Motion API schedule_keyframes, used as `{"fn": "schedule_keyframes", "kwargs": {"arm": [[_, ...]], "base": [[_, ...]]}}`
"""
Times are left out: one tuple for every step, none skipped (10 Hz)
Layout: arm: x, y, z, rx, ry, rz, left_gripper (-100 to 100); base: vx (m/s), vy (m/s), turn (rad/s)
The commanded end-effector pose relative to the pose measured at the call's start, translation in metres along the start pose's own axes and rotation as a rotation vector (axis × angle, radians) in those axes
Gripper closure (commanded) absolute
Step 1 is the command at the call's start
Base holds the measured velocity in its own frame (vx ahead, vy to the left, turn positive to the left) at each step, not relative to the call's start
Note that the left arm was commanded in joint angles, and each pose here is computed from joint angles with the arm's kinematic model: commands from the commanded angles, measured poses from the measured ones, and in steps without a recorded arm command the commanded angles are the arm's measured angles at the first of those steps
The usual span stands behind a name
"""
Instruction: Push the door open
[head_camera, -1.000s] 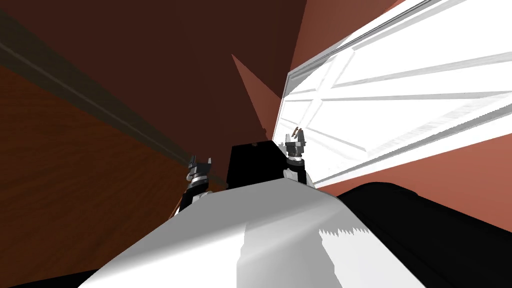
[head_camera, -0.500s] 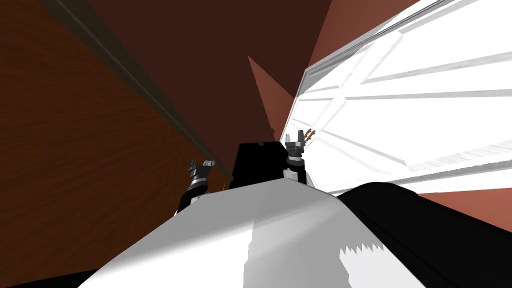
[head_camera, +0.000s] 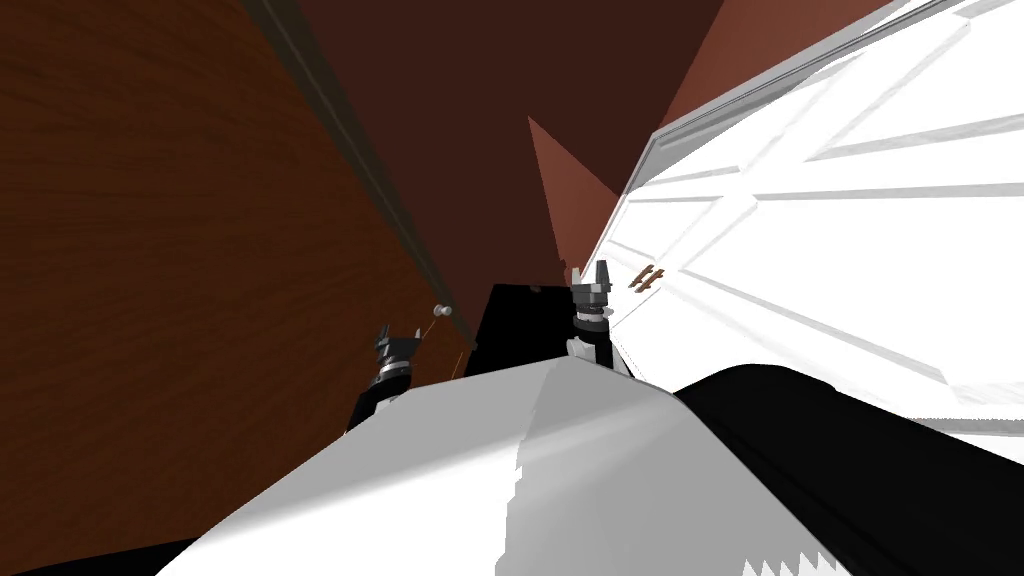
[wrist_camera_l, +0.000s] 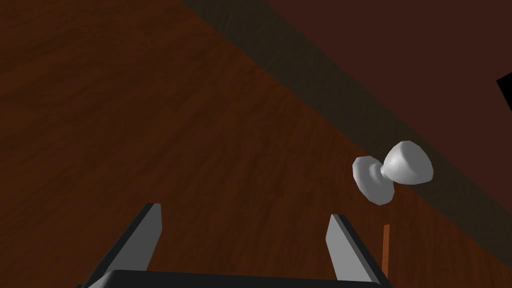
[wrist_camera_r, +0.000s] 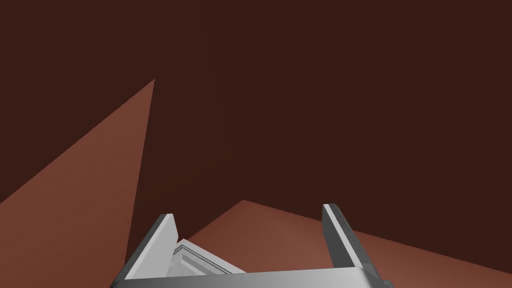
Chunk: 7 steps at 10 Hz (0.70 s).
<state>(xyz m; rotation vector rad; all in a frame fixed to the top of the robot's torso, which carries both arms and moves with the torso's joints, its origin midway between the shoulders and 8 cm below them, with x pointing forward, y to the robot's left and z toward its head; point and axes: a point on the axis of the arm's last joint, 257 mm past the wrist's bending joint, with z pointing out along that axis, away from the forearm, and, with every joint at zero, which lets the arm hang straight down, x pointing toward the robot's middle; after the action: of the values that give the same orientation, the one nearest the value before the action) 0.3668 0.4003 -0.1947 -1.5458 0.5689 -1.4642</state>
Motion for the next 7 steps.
{"fn": "schedule_keyframes", "kwargs": {"arm": [[-0.015, 0.007, -0.0018, -0.025, -0.032, -0.034, -100], [-0.023, 0.011, -0.0035, -0.039, -0.052, -0.055, -100], [-0.032, 0.014, -0.0055, -0.052, -0.072, -0.076, -100], [-0.041, 0.018, -0.0076, -0.065, -0.092, -0.097, -100], [-0.049, 0.022, -0.0099, -0.077, -0.113, -0.118, -100], [-0.058, 0.025, -0.0124, -0.089, -0.134, -0.139, -100], [-0.066, 0.029, -0.0151, -0.101, -0.154, -0.161, -100]], "base": [[-0.065, 0.005, 0.334], [-0.055, -0.008, 0.354], [-0.052, -0.013, 0.310], [-0.053, -0.001, 0.337], [-0.058, 0.009, 0.352], [-0.059, 0.008, 0.367], [-0.054, 0.006, 0.320]]}}
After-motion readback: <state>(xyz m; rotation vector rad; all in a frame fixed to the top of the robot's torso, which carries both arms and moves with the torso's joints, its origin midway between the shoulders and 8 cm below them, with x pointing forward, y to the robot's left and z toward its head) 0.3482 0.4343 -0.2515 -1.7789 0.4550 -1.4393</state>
